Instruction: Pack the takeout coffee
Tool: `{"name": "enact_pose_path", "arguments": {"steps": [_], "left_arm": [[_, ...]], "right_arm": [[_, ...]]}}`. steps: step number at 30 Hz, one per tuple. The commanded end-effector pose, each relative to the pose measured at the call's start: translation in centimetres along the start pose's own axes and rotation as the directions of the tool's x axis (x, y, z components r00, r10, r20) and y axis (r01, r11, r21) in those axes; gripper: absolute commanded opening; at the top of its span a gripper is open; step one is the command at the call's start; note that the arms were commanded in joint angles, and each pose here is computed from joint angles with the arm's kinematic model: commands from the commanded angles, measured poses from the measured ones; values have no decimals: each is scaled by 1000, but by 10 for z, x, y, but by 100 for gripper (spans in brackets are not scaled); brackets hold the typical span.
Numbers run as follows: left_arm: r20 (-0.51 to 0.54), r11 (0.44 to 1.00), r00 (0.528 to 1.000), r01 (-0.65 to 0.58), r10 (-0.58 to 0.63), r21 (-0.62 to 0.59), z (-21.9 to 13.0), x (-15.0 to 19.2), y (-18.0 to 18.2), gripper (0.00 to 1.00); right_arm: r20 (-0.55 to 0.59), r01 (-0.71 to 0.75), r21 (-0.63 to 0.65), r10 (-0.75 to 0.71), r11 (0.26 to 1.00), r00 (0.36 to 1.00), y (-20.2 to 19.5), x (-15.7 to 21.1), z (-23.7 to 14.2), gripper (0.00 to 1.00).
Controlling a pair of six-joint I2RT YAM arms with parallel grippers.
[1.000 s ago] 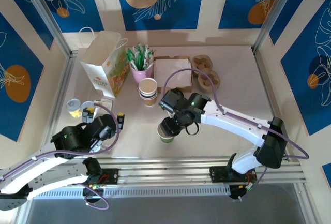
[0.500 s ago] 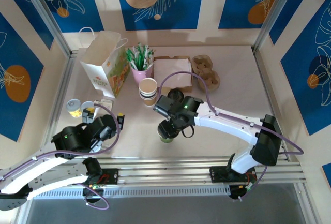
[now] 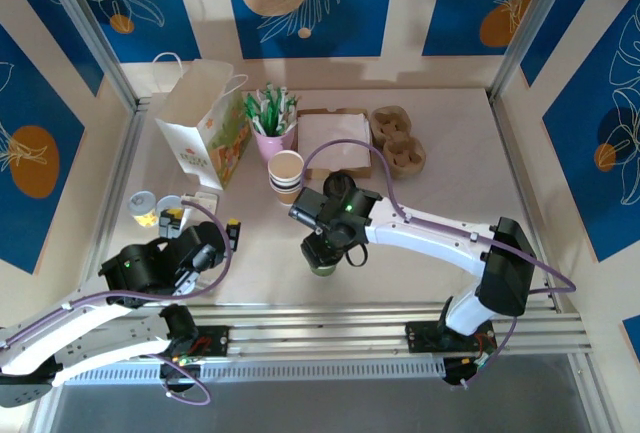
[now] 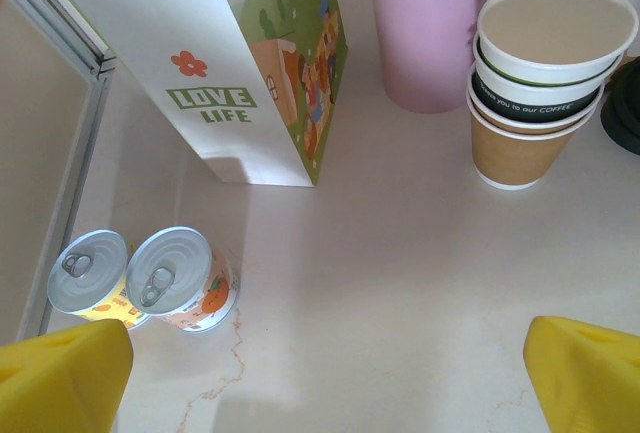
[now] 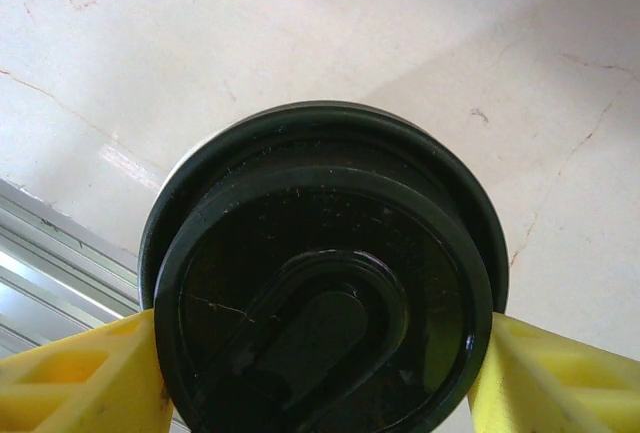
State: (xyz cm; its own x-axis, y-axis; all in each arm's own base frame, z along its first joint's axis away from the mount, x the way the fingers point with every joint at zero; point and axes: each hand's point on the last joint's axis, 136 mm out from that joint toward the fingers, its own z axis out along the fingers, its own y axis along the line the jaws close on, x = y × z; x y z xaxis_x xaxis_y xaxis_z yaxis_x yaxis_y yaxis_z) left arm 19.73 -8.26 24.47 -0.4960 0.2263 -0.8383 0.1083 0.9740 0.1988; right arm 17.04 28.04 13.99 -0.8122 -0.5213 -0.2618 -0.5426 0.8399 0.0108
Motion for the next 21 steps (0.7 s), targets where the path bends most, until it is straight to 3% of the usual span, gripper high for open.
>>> {"name": "enact_pose_path", "arguments": {"steps": [1, 21], "left_arm": [[0, 999, 1000, -19, 19, -31, 1, 3, 7, 100], [0, 999, 1000, -19, 19, -28, 1, 3, 6, 100]], "right_arm": [[19, -12, -1, 12, 1000, 1000, 5, -8, -3, 69], [-6, -5, 1, 5, 1000, 1000, 11, -2, 4, 73]]}}
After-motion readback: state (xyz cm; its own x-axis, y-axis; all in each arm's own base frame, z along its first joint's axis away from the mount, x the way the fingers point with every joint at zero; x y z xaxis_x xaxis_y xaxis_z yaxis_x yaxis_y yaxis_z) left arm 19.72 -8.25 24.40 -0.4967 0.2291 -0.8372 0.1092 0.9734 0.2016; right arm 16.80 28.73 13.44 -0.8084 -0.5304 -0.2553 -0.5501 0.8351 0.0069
